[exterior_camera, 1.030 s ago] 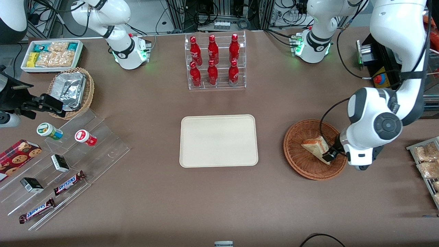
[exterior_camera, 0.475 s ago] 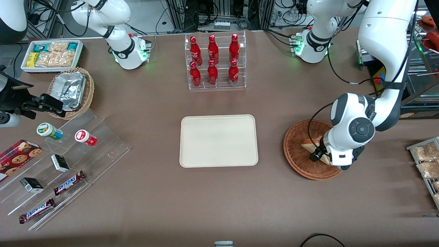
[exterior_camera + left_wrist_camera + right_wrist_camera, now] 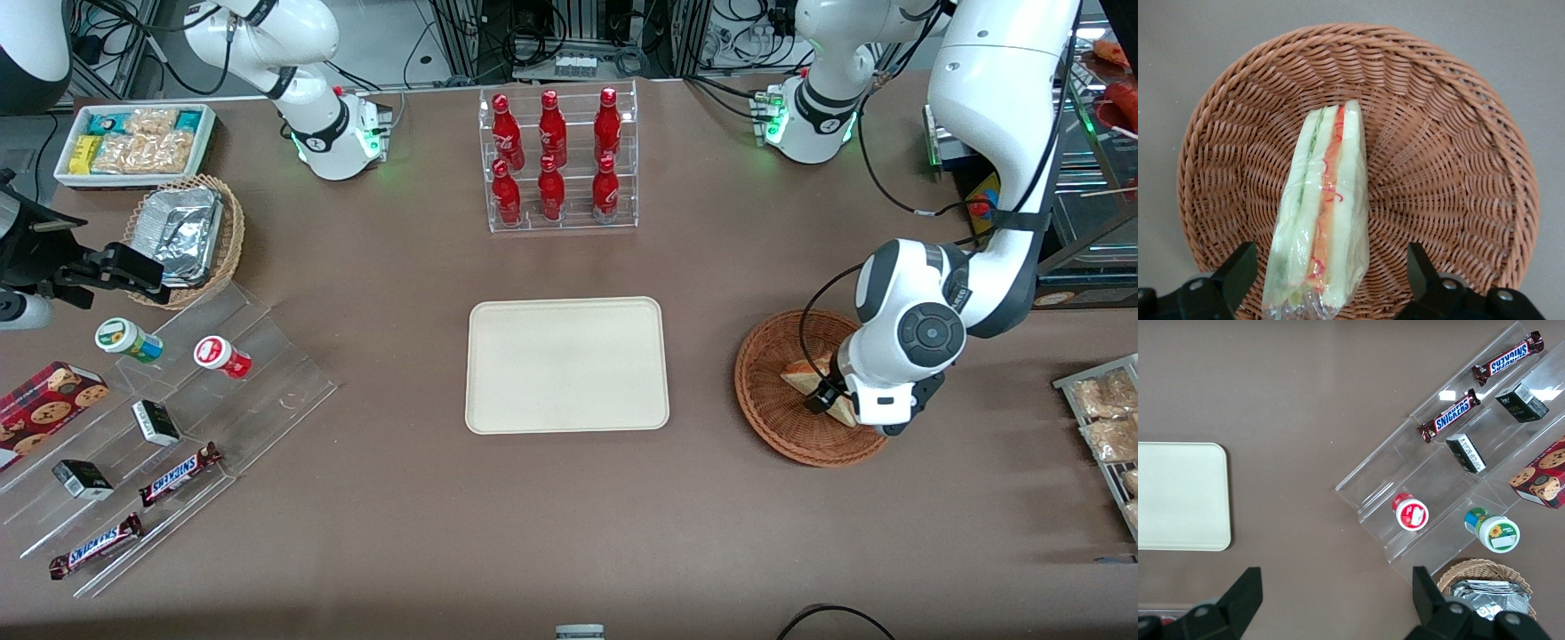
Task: Place sandwich from basket to tray
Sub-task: 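Close the left gripper on the wrapped sandwich, then lift the sandwich and carry it over the cream tray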
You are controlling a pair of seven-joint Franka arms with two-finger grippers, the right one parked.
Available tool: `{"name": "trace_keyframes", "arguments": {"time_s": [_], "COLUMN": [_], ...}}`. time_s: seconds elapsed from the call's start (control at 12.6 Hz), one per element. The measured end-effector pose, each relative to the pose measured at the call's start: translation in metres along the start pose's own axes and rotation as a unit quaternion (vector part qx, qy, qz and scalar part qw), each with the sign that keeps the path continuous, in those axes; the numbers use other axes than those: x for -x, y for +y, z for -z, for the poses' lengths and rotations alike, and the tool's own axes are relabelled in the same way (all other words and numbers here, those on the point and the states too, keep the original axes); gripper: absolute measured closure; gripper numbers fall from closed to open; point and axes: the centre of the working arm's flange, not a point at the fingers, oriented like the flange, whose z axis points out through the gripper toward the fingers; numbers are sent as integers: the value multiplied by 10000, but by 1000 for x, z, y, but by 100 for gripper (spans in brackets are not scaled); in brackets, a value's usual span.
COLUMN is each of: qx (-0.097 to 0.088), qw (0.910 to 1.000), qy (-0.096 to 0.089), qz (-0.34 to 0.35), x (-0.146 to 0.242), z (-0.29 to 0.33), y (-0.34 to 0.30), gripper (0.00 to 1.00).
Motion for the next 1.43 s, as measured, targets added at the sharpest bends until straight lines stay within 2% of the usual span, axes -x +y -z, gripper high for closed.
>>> {"name": "trace_keyframes", "arguments": {"time_s": [0.08, 0.4, 0.55, 0.79, 0.95, 1.03, 1.19, 1.27, 1.43], "qx": [-45, -137, -122, -274, -258, -177, 74, 205, 337], "qw": [10000, 9999, 9999, 9996, 9995, 9993, 9970, 9947, 9875], "qy": [-28, -83, -64, -63, 0, 59, 210, 287, 387], "qz": [2, 51, 67, 15, -155, -326, -735, -963, -1489], "x": [2, 5, 3, -2, 3, 16, 58, 86, 149], "z": [-5, -14, -12, 21, 66, 89, 128, 143, 157], "y": [-2, -7, -7, -8, 0, 11, 44, 62, 93], "gripper": [6, 55, 70, 76, 81, 85, 85, 85, 85]}}
